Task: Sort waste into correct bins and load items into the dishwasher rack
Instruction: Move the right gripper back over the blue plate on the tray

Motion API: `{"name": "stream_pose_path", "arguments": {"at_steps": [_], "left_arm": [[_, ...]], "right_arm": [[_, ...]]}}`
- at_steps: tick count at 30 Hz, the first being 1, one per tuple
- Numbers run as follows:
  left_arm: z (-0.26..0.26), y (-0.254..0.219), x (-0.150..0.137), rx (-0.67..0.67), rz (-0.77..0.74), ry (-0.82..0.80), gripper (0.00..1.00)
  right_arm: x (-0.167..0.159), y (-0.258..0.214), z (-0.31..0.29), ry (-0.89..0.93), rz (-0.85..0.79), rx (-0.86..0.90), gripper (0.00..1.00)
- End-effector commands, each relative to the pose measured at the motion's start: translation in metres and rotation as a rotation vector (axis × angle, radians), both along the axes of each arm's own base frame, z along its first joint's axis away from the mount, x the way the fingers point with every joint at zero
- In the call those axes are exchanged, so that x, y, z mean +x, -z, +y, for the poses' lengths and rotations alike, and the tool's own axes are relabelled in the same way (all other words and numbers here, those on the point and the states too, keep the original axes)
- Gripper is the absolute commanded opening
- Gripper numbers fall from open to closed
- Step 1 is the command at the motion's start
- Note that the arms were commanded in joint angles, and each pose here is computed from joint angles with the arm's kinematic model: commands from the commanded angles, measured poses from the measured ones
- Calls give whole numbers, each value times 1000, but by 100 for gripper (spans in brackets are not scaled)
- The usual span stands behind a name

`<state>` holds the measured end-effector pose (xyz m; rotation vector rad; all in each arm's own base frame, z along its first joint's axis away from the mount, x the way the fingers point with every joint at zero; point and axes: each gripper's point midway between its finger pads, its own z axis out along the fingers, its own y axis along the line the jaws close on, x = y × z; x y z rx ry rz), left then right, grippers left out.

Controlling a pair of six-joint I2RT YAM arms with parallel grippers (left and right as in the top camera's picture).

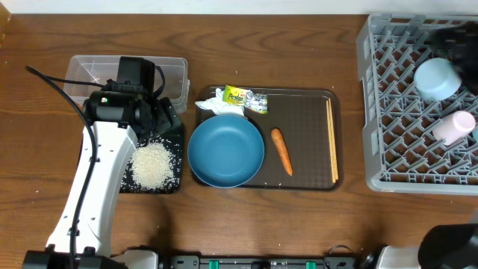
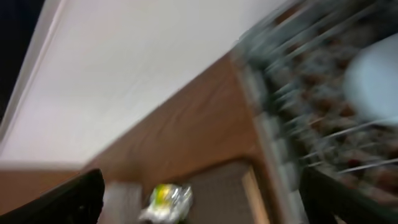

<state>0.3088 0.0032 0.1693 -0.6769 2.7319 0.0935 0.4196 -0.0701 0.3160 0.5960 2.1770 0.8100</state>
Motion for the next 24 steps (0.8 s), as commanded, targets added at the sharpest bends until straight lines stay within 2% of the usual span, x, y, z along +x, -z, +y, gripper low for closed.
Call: {"name": "stream_pose_path", "arguments": {"at_steps": [1, 7, 12, 16, 24], "left_arm": [[2, -5, 2, 4, -14, -14, 99], [2, -5, 2, 4, -14, -15, 99], [2, -5, 2, 4, -14, -15, 99], [2, -5, 2, 4, -14, -15, 99], [2, -5, 2, 4, -14, -15, 99]], "right_arm": [[6, 12, 67, -171, 31, -51, 99], [-2, 66, 140, -235, 223, -329, 99], [-18, 97, 189, -318, 300, -531, 99], [-26, 107, 221, -389, 299, -584, 99], [-33, 108, 266, -475, 245, -583, 99]]}}
